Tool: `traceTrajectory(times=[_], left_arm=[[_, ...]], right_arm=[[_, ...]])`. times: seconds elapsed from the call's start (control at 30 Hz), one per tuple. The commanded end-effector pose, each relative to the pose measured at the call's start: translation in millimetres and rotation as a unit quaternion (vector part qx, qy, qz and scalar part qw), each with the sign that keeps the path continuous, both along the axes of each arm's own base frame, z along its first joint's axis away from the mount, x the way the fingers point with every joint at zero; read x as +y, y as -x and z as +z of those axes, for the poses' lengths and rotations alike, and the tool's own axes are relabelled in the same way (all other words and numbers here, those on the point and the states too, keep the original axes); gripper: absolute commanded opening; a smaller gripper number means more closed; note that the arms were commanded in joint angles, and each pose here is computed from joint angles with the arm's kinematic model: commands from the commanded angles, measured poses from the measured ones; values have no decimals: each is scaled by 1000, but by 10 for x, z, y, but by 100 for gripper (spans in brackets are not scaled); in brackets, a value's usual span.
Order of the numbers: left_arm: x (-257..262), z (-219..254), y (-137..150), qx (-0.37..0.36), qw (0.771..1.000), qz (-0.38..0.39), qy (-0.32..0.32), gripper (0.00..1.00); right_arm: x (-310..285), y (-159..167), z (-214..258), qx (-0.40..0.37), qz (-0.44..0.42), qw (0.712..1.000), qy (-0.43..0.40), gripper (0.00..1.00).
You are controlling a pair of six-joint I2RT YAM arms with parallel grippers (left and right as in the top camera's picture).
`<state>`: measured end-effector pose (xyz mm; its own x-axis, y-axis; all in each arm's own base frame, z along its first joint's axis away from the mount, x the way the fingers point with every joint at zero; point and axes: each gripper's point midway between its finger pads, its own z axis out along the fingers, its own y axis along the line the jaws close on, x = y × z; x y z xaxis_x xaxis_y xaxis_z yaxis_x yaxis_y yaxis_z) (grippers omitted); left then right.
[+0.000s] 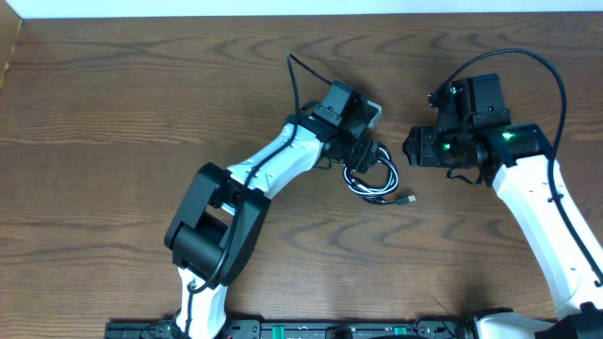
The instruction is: Untangle cables
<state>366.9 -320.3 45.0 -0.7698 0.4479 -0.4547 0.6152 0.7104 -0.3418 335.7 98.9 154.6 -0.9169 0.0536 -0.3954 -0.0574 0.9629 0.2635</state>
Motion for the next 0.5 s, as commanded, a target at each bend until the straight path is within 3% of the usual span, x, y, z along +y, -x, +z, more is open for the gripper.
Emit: traceTrajectory(times=[0.0, 0.3, 0.4, 0.47], left_arm=[[111, -168, -91, -34, 998, 2, -52, 66], [33, -437, 54, -10, 998, -15, -68, 63], [20, -436, 62, -10, 998, -16, -67, 24], [24, -438, 63, -9, 998, -15, -68, 13]], right_arm=[[-93, -13, -5, 3, -17, 1000, 4, 62], [-133, -16, -10, 4, -22, 1000, 9, 63], [-136, -16, -11, 4, -22, 1000, 9, 63], [-138, -16, -12, 4, -23, 1000, 10, 63]])
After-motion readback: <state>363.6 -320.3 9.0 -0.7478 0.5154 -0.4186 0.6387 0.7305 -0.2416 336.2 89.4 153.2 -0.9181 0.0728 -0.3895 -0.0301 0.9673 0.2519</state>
